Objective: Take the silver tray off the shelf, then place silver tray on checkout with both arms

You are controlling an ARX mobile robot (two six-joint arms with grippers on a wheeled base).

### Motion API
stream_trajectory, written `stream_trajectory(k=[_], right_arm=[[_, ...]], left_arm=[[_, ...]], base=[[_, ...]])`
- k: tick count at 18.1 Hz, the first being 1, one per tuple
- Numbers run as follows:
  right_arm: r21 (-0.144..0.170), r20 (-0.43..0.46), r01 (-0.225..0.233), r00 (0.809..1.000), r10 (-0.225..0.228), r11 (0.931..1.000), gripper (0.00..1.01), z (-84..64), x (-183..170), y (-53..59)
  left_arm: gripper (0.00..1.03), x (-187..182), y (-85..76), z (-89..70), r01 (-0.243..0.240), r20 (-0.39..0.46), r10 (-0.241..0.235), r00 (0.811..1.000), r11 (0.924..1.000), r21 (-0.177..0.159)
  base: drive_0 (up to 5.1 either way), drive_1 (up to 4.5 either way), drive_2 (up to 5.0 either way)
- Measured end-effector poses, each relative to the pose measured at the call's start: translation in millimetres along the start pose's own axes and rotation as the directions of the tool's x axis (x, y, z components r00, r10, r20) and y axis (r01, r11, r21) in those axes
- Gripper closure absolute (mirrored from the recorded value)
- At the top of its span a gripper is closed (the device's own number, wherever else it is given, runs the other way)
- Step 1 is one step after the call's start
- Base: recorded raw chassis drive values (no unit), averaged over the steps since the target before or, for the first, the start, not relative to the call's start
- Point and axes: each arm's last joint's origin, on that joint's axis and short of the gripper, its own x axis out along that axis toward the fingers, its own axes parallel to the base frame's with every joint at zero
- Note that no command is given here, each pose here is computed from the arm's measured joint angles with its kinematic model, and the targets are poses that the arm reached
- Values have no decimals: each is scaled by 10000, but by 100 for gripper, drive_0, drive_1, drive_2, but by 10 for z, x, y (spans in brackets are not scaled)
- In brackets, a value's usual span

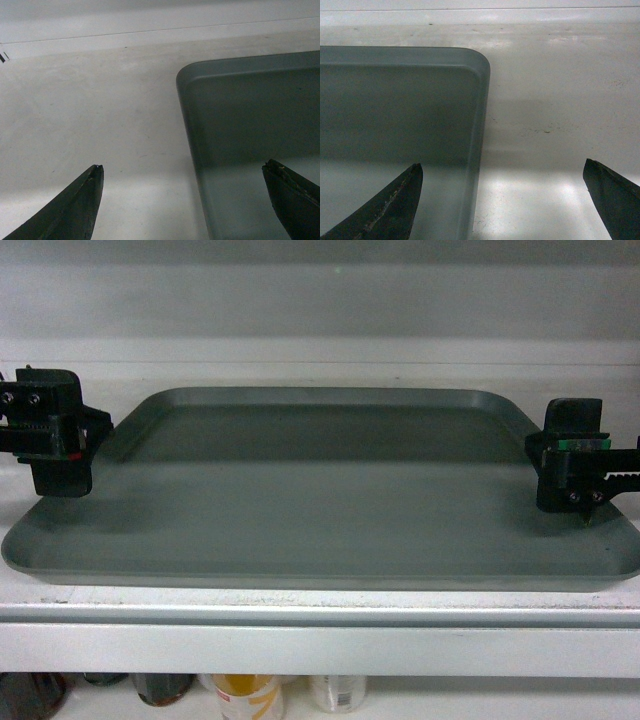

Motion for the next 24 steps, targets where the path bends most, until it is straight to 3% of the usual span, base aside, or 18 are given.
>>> stream_trajectory(k=[5, 11, 19, 21, 24], right_arm=[[232, -591, 158, 9981, -144, 9996, 3, 32, 84, 6], [131, -863, 424, 9954, -411, 9990, 3, -33, 125, 23], [103, -741, 540, 9958, -531, 9985, 3, -46, 144, 41], [82, -725, 580, 9957, -572, 9983, 5, -48, 143, 52], [53, -702, 473, 9964, -468, 9989, 28, -55, 147, 82]], left_arm=[[5, 78, -22, -93, 45, -386, -45, 9992, 10000, 11], [5, 139, -57, -231, 113, -842, -128, 9964, 9998, -176], [5, 168, -81, -254, 125, -748, -144, 9971, 9996, -254], [18, 170, -98, -257, 184, -751, -204, 9970, 9995, -269], [41, 168, -133, -250, 308, -664, -325, 9973, 9992, -254]], base=[[0, 0, 0], [0, 0, 0], [0, 0, 0], [0, 0, 0], [0, 0, 0]])
